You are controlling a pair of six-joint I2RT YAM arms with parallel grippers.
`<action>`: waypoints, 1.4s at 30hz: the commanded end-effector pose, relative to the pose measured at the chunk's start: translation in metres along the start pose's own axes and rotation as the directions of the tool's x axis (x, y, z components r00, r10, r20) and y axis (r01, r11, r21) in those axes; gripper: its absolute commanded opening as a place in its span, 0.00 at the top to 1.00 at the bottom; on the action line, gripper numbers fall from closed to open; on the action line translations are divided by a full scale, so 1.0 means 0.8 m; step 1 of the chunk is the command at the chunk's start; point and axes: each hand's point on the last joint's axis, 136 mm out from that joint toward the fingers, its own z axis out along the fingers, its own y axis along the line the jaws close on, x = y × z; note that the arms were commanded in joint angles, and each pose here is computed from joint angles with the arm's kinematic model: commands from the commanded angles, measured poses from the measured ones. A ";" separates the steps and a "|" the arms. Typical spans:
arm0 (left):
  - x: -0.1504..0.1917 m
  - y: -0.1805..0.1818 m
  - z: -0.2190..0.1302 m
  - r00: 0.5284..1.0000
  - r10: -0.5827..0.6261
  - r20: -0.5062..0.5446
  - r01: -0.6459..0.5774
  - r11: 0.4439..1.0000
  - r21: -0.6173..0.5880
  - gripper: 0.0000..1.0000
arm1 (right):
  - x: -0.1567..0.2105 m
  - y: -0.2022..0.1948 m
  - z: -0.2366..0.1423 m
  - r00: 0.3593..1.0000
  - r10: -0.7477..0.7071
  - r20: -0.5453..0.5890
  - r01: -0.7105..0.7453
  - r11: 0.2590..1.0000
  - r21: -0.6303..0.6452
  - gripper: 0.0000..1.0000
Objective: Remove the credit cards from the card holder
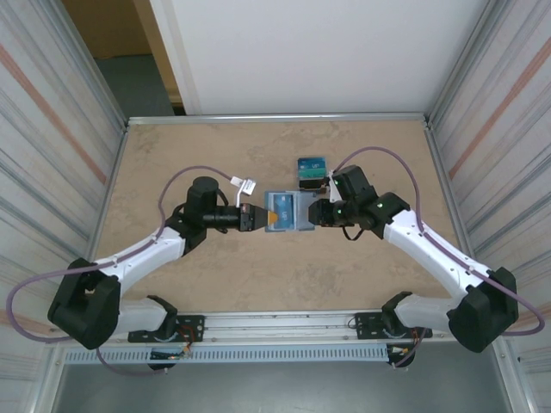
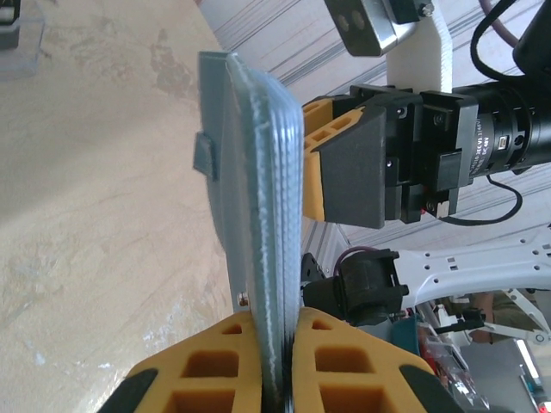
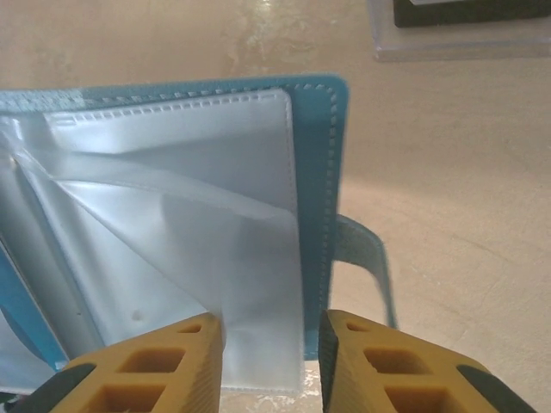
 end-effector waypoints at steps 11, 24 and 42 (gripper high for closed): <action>0.041 0.050 0.012 0.991 -0.127 -0.052 0.124 0.991 -0.060 1.00 | 0.032 -0.091 0.018 0.993 0.105 -0.062 -0.084 0.958 0.273 0.57; 0.066 0.075 0.045 0.978 -0.177 -0.113 0.166 0.981 -0.104 1.00 | 0.027 -0.025 -0.003 0.998 0.055 -0.008 -0.054 0.992 0.116 0.71; 0.068 0.073 0.059 0.972 -0.202 -0.116 0.194 0.978 -0.074 1.00 | 0.086 -0.003 0.082 0.974 0.115 -0.193 -0.110 0.993 0.038 0.98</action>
